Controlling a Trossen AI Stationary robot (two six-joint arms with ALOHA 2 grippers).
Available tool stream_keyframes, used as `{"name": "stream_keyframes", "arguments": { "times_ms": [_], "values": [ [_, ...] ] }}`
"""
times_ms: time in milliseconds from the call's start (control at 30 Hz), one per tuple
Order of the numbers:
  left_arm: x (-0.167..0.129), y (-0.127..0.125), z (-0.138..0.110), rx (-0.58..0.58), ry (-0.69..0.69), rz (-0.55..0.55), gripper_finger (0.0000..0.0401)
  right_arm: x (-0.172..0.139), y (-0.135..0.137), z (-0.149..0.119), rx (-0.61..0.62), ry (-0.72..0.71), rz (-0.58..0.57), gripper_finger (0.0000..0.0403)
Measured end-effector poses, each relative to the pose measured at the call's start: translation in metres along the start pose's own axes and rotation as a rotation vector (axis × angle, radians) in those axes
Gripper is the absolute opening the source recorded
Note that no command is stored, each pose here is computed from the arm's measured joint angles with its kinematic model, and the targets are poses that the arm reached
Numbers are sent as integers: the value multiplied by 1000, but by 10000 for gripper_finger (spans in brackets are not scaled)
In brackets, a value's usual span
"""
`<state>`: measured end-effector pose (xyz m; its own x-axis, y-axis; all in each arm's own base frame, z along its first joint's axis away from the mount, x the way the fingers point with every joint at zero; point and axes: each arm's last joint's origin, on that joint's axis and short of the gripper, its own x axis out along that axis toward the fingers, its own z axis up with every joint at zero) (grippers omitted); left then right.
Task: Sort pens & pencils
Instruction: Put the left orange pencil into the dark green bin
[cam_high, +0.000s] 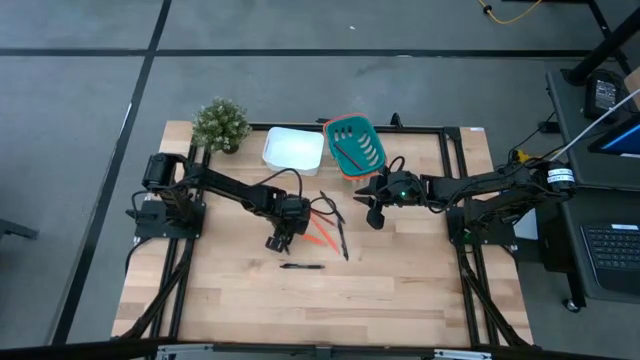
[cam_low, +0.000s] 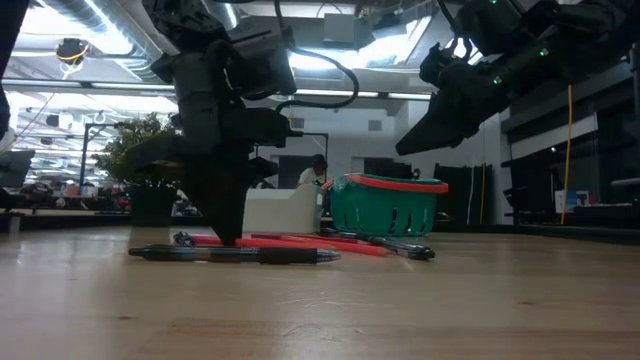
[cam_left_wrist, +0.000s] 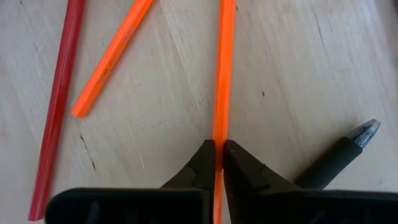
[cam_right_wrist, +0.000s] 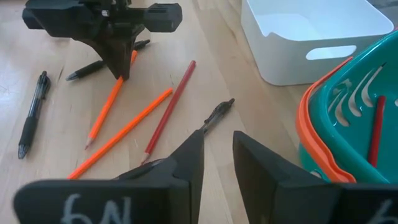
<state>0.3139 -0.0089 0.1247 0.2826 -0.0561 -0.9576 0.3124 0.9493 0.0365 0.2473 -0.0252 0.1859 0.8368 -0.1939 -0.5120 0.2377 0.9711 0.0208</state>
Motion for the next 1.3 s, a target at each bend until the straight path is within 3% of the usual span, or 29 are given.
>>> {"name": "stream_keyframes", "arguments": {
  "times_ms": [400, 733, 1067, 1300],
  "values": [
    [-26, 2, 5, -2, -83, 23, 12, 0, 0, -1, -2, 8, 0, 87],
    [-51, 22, -3, -71, -127, 46, 12, 0, -1, -2, -33, 10, -14, 87],
    [-77, 53, -12, -98, -295, -22, 13, 0, -3, -23, -28, -11, -26, 87],
    [-85, 75, -15, -62, -441, -50, 13, -9, -5, -28, -60, -141, -21, 87]
  ]
}}
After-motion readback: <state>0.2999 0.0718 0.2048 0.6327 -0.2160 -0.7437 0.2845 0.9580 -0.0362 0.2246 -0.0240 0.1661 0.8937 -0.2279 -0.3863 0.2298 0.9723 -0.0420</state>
